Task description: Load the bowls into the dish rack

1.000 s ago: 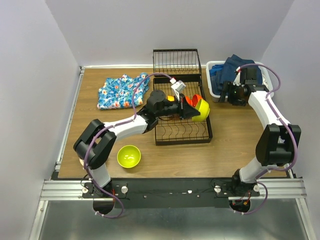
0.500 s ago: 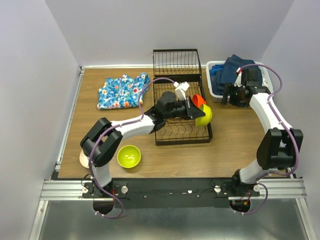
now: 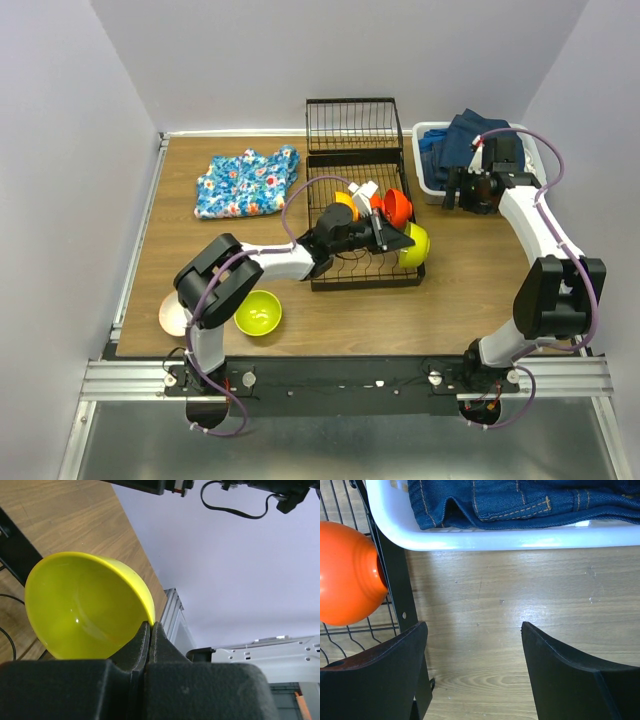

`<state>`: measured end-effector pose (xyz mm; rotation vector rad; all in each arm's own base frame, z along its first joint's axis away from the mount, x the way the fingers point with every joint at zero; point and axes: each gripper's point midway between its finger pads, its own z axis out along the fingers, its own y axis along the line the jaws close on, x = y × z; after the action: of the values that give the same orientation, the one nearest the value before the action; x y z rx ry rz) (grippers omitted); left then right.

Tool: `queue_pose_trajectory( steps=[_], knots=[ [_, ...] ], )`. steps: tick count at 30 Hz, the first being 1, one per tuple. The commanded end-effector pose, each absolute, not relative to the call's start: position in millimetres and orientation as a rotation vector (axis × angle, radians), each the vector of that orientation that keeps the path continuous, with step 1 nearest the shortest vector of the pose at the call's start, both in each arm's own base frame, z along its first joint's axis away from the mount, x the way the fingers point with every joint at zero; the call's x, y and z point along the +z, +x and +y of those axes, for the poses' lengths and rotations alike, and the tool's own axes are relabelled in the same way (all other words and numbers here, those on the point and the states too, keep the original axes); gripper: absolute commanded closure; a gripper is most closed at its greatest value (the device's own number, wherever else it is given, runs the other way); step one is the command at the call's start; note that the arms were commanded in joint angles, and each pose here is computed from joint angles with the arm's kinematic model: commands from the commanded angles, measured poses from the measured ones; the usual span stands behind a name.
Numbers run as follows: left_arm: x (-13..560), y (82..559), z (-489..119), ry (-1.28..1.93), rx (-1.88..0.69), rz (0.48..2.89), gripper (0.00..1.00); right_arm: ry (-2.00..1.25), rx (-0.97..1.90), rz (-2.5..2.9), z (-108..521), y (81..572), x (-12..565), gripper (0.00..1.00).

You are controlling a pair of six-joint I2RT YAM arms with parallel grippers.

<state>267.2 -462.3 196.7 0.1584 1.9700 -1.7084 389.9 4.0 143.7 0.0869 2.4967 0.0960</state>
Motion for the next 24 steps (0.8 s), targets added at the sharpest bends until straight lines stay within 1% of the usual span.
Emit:
queue_pose_trajectory(
  steps=[1, 11, 24],
  knots=[
    [223, 269, -461, 0.138, -1.840, 1.789, 1.00, 0.088, 0.057, 2.529, -2, 386, 134, 0.16],
    [200, 278, -463, 0.024, -1.884, 1.811, 1.00, 0.078, 0.065, 2.571, 0, 388, 120, 0.16],
    [149, 291, -464, -0.174, -1.804, 2.008, 1.00, 0.080, 0.072, 2.599, 1, 385, 109, 0.16]
  ],
)
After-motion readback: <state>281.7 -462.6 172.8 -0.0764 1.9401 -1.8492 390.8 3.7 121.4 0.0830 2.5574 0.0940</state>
